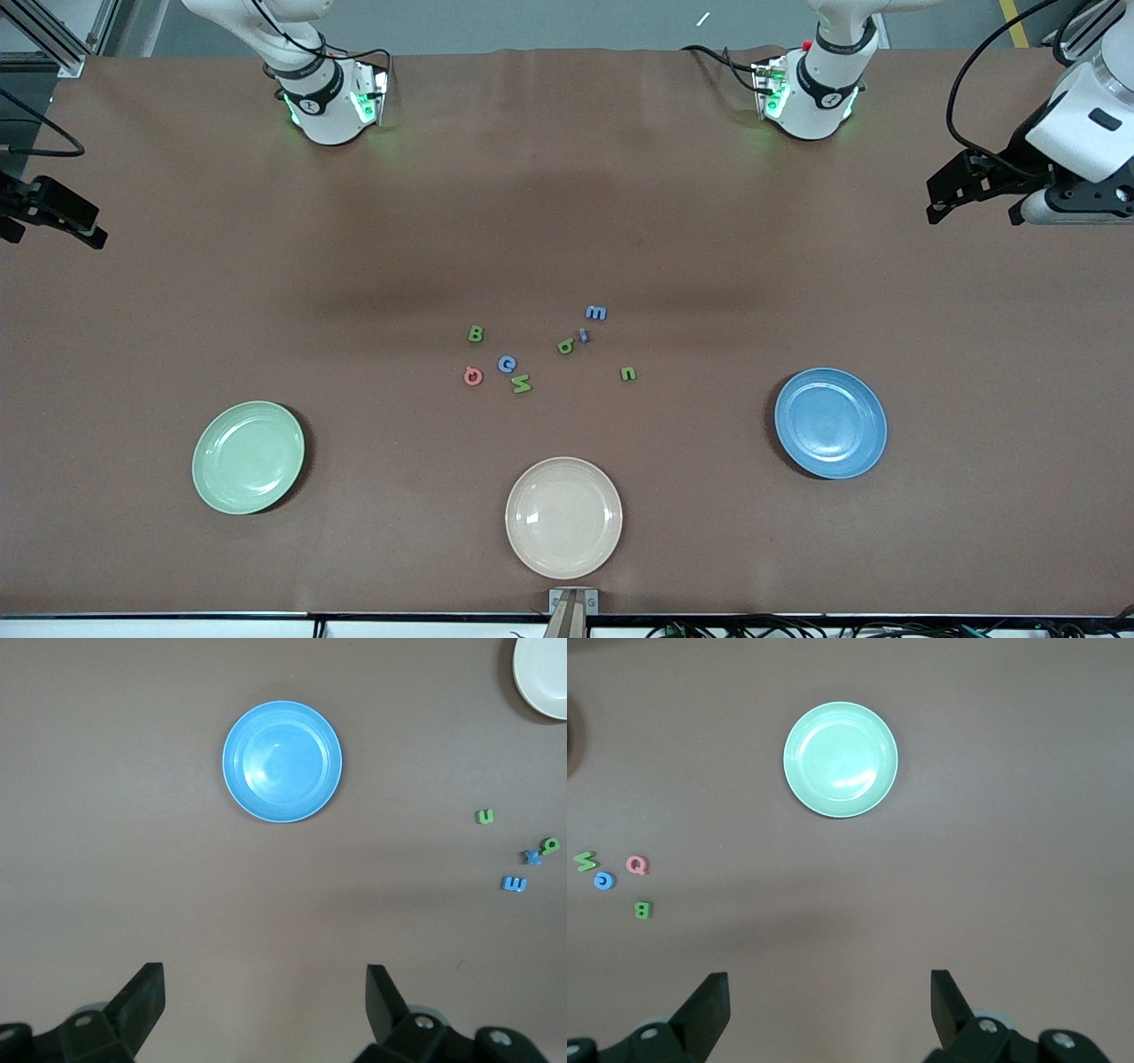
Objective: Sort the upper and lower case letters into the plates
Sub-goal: 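Move both grippers from rest toward the scattered foam letters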
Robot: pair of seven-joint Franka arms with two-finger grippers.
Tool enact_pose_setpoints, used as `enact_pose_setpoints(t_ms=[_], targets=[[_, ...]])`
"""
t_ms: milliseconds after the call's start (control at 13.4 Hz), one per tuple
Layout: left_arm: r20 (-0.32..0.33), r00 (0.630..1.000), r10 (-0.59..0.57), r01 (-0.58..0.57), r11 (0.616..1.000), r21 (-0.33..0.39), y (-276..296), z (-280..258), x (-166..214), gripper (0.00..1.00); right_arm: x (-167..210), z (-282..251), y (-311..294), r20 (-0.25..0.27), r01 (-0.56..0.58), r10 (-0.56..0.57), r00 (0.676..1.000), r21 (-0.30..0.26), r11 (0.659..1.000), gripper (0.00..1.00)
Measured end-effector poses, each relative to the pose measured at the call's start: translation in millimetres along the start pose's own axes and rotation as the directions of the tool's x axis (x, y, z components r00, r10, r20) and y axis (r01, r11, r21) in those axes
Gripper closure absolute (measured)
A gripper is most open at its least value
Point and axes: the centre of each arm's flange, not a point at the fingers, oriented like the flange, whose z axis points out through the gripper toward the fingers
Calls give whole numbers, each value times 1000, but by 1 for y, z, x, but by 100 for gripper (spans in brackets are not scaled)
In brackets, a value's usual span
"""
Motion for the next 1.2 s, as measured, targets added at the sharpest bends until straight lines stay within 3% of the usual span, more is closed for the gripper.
enact_pose_setpoints(t_ms=[598, 898, 1197], targets=[[42, 999, 1, -2, 1000, 28, 4, 35, 22, 0, 0, 0, 0, 0, 0, 0, 1000, 0, 1000, 0], [71, 988, -136, 135, 991, 10, 66, 123, 63, 0, 0, 0, -1, 0, 2, -2, 1000, 0, 1000, 0], [84, 991, -103, 106, 994, -26, 169, 237, 82, 0, 10, 24, -12, 47, 19, -19, 999, 2, 1000, 0]])
